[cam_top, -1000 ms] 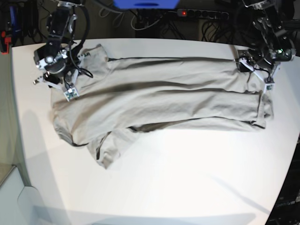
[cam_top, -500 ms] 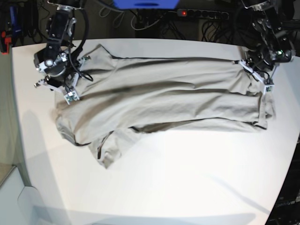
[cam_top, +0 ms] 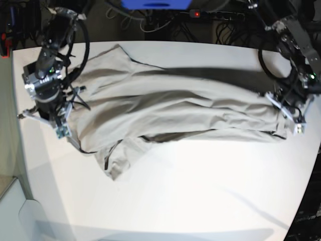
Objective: Layout the t-shirt on the table in an organized manner, then fold the t-shirt properly
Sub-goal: 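Lift the beige shirt with both grippers and shake it out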
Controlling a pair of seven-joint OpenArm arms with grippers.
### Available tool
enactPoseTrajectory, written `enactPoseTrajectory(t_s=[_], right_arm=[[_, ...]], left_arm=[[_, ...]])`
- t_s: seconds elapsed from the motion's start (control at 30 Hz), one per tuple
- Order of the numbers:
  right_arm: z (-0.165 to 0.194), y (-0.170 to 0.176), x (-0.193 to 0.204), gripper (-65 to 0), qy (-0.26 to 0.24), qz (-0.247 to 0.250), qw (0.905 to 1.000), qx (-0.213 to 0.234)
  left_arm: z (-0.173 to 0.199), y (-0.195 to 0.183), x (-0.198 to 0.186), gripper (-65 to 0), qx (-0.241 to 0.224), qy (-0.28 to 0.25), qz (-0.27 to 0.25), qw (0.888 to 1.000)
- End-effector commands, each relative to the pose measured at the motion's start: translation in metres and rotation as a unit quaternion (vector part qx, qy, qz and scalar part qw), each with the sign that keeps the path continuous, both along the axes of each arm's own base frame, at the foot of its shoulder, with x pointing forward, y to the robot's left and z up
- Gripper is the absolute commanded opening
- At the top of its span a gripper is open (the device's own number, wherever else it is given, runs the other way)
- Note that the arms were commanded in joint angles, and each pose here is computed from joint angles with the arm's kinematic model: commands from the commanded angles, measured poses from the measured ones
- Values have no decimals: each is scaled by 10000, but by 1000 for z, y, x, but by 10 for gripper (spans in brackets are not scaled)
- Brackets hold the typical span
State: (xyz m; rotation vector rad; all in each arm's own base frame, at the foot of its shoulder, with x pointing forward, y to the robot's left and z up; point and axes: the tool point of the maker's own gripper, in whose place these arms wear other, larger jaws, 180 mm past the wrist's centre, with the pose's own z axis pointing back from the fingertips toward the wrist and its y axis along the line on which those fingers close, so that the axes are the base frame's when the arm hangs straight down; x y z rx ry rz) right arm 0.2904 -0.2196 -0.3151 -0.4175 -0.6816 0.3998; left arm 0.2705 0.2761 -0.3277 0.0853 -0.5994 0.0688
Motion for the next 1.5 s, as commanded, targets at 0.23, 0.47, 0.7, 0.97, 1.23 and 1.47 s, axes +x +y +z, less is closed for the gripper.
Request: enactPoseTrajectory(t_s=[0.23,0.47,0.7,0.97,1.23,1.47], right_arm=[[29,-54,-3,-650,579,-847,9915,-800],[-6,-6,-23,-623,1179,-550,9906,-414],[-33,31,-45,-381,1547,-379,9872,42],[-40,48,-48,-320,1606,-206,9847,647],[-61,56,-60,-320,1641,-298,9695,1794],[-85,56,-73,-322,1988,-463,9563,2092]], left_arm=[[42,6,37,-648,151,-680,28,9976],[39,6,35,-648,156,-624,19,9979],[38,6,34,-648,156,-615,11,9980],[31,6,28,-648,153,-503,25,9986],[30,6,26,-648,157,-471,17,9988],[30,6,26,-648,153,-472,24,9988]])
